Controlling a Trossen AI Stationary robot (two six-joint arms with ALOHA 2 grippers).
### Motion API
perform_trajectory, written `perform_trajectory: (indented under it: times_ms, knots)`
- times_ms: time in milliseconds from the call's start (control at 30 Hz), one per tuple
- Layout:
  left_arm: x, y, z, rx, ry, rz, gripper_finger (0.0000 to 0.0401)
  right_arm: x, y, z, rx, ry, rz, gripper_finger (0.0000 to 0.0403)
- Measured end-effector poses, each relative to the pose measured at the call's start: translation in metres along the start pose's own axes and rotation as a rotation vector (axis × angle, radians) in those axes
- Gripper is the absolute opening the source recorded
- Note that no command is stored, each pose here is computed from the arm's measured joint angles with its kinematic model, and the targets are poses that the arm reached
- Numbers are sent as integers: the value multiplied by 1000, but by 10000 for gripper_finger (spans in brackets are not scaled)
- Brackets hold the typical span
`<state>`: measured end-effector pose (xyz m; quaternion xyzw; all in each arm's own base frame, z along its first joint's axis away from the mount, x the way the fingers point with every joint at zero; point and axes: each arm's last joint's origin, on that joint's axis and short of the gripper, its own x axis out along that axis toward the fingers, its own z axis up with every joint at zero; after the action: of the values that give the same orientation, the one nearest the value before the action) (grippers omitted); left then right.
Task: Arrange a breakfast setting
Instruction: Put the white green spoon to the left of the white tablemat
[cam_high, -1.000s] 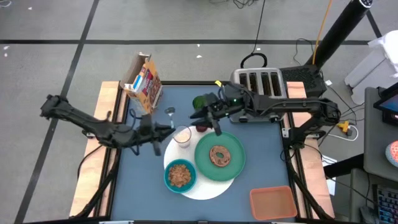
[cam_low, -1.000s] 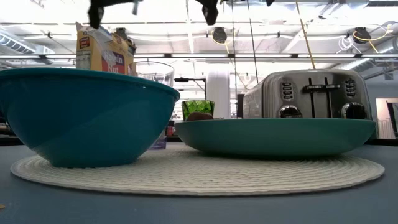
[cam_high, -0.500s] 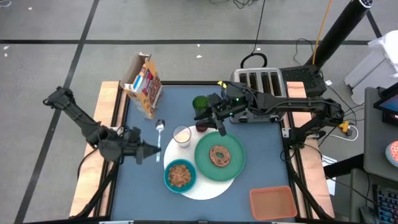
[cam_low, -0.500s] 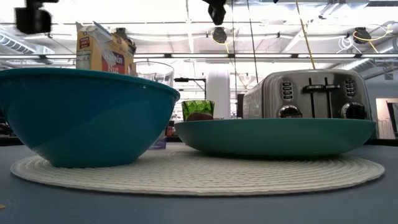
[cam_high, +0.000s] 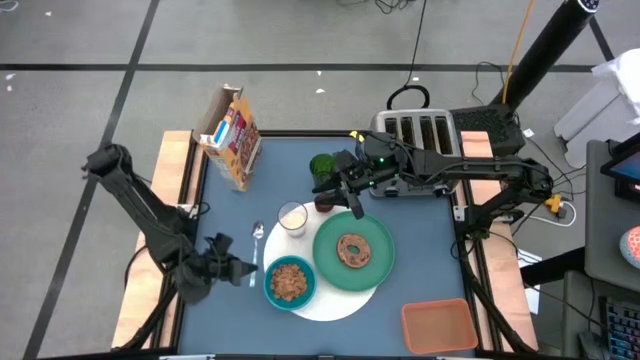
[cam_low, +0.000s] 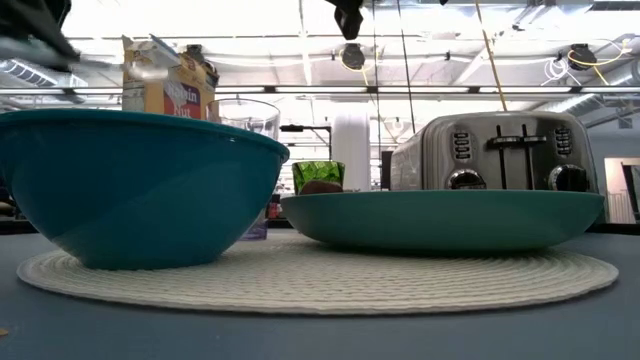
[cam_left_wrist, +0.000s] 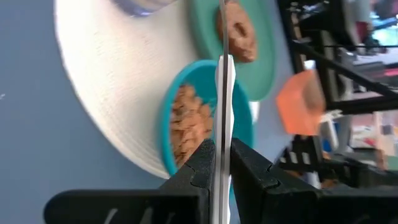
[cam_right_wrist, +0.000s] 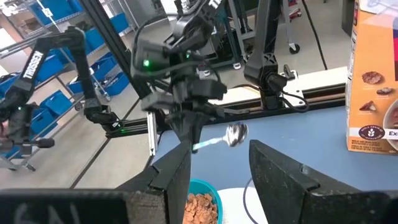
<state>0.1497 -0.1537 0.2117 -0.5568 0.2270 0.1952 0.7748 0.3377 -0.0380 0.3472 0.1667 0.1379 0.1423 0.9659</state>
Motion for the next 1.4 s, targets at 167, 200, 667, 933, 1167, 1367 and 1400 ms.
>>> perform_trajectory:
  times_ms: [167, 200, 667, 933, 1167, 1367, 1400]
  knots:
    - [18, 12, -14, -16, -24, 81, 36, 0, 0, 0, 0, 0, 0, 155]
    - [21, 14, -17, -17, -22, 100, 36, 0, 0, 0, 0, 0, 0, 155]
    - [52, 51, -38, -128, 55, 241, 36, 0, 0, 0, 0, 1, 1, 155]
    - [57, 79, -34, -260, 84, 185, 36, 0, 0, 0, 1, 2, 0, 155]
    - [57, 88, -32, -312, 130, 210, 36, 0, 0, 0, 1, 2, 0, 155]
    - [59, 87, -31, -321, 134, 214, 39, 0, 0, 0, 1, 2, 0, 155]
    - [60, 87, -30, -321, 135, 214, 42, 0, 0, 0, 1, 2, 0, 155]
